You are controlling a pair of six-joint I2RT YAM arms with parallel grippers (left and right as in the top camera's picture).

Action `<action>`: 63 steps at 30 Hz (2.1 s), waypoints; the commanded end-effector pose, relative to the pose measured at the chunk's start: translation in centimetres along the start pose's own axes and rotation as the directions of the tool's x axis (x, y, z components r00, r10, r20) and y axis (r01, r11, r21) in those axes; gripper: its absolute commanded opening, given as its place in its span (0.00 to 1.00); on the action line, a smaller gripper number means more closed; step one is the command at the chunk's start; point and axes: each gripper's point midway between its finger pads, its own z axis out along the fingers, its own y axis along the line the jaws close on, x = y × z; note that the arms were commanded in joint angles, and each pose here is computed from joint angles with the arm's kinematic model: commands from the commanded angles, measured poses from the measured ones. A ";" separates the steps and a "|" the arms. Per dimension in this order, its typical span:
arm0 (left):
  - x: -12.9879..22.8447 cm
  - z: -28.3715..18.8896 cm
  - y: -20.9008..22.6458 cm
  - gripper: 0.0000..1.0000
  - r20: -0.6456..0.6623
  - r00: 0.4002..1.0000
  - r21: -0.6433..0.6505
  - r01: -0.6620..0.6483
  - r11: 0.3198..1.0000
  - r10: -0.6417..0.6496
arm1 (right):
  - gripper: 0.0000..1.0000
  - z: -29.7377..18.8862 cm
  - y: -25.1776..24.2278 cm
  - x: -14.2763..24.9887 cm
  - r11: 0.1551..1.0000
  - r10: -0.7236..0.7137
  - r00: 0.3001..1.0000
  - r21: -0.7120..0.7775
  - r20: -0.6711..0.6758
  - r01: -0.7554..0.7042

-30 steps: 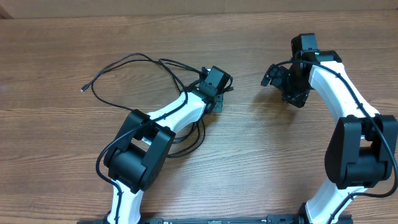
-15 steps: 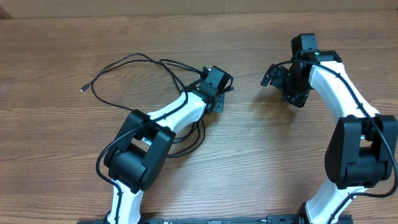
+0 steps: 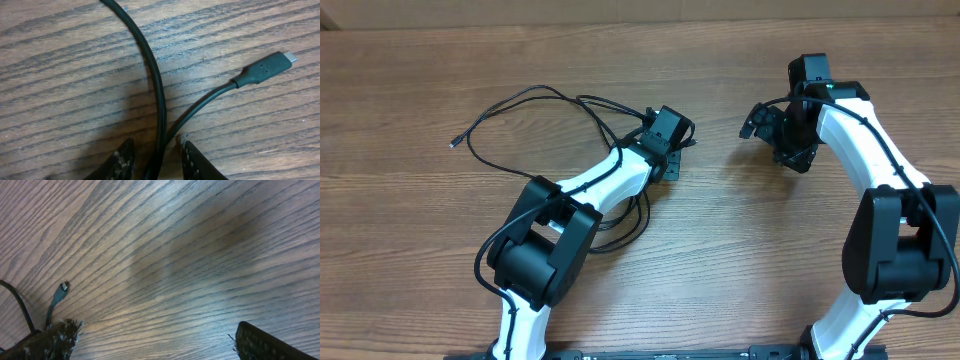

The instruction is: Untangle cables

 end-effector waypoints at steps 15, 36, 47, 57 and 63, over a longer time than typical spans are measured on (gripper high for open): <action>1.7 1.1 0.6 0.33 -0.058 0.998 -0.006 -0.002 1.000 0.002 | 1.00 -0.2 0.1 -0.4 1.000 -0.003 1.000 0.001 0.013 0.003; 1.3 0.7 0.3 0.29 -0.045 0.996 0.004 -0.073 0.997 0.073 | 1.00 -0.2 0.1 -0.4 1.000 -0.003 1.000 0.002 0.014 0.003; -2.8 -7.8 0.1 0.04 0.062 0.995 0.039 -0.081 0.996 0.078 | 1.00 -0.2 0.1 -0.4 1.000 -0.004 1.000 0.001 0.013 0.004; -6.1 -19.6 0.7 0.04 0.255 0.966 0.111 -0.062 0.992 0.032 | 1.00 -0.2 0.1 -0.4 1.000 -0.003 1.000 0.002 0.014 0.003; -8.8 -29.2 2.5 0.04 0.483 0.875 0.137 -0.024 0.990 -0.046 | 1.00 -0.2 0.1 -0.4 1.000 -0.003 1.000 0.002 0.014 0.003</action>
